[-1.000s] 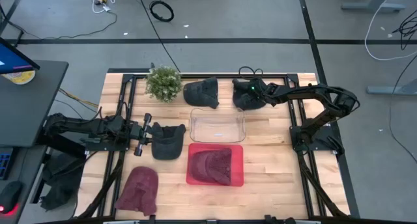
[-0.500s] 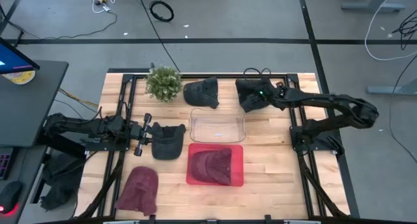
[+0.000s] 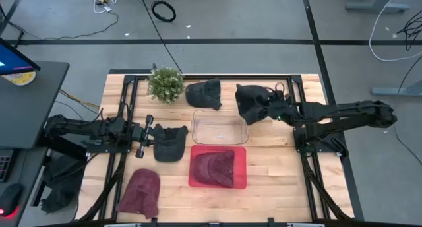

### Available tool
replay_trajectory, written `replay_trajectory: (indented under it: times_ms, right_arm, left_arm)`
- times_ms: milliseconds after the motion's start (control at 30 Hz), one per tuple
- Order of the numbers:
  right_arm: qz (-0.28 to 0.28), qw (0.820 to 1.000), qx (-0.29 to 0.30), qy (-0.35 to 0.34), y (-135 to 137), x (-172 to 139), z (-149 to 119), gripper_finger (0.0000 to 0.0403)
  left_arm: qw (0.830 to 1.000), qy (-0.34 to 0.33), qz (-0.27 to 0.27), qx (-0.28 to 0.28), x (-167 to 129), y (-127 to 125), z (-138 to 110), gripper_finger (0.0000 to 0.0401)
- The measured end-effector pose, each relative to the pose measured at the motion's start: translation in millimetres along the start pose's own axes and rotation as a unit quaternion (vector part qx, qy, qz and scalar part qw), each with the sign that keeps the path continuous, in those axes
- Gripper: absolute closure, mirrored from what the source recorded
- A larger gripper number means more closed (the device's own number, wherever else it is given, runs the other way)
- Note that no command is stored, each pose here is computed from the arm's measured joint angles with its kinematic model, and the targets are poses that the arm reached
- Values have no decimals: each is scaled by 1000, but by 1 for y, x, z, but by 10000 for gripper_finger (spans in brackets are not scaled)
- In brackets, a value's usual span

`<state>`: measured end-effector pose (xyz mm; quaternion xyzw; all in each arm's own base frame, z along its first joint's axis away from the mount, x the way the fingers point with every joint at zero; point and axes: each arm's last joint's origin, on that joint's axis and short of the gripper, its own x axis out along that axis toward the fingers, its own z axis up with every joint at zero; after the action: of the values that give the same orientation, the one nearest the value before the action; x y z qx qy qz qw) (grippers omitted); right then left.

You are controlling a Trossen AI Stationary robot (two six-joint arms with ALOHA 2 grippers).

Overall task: Pick & Place hat
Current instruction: Put the top right black cap into the transparent bin

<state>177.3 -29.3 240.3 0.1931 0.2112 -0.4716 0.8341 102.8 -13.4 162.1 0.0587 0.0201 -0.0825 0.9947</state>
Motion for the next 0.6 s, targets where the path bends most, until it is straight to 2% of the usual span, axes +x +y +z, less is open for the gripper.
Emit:
replay_trajectory:
  times_ms: [300,600]
  right_arm:
    - [71,996,38,-24,31,-32,-6,403]
    - [91,995,25,-30,79,-44,-7,403]
  left_arm:
    - [1000,0,0,0,0,0,0,346]
    - [1000,0,0,0,0,0,0,346]
